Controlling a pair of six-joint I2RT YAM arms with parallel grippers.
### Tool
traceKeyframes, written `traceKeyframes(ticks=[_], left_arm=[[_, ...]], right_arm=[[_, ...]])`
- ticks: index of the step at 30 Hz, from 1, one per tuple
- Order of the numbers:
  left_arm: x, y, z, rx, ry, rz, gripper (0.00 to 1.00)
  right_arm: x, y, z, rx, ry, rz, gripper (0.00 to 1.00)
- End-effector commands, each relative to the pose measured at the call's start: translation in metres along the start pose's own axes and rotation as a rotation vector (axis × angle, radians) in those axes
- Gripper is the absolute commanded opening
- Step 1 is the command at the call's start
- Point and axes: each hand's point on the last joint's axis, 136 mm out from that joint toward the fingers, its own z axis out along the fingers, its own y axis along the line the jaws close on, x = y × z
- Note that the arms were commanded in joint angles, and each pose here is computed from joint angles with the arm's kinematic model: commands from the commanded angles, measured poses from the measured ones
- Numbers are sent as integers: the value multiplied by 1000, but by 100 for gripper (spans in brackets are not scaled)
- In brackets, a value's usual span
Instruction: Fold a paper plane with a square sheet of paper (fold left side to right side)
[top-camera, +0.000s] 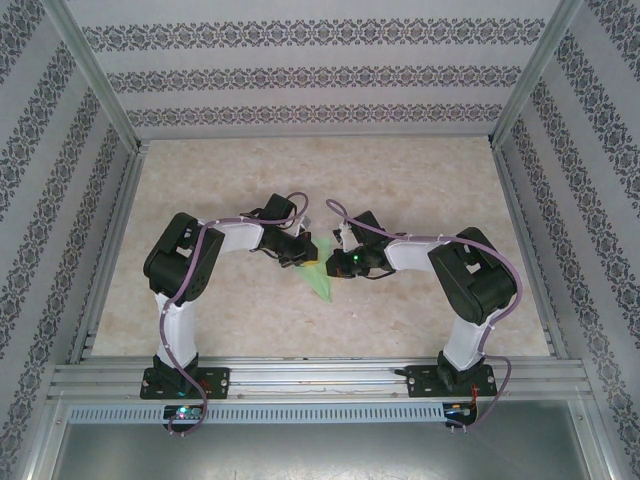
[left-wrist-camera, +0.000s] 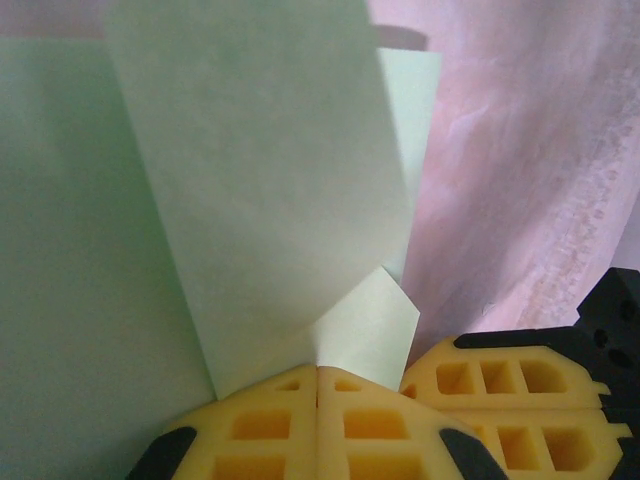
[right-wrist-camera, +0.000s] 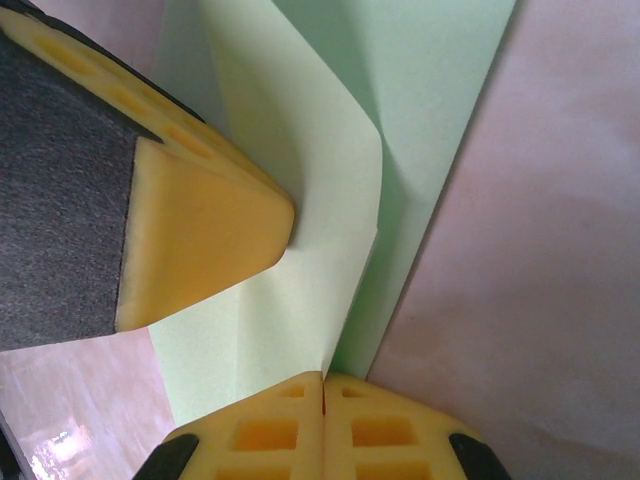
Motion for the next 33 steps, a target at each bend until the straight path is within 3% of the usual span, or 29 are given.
traceKeyframes(ticks=[1, 11, 19, 22, 30, 33], left_arm=[[11, 28, 10, -96, 35, -18, 0], [18, 47, 18, -132, 49, -51, 0], [20, 54, 20, -154, 53, -61, 0], [20, 54, 20, -156, 52, -63, 0], [20, 54, 18, -161, 45, -64, 0], [20, 54, 18, -160, 44, -65, 0]], right_arm=[[49, -52, 12, 196, 140, 82, 0], [15, -12, -4, 65, 51, 63, 4], [-15, 22, -43, -25, -65, 39, 25], [-13, 25, -54, -38, -79, 42, 27], [22, 46, -50, -143, -3, 68, 0], [33, 55, -39, -179, 33, 80, 0]])
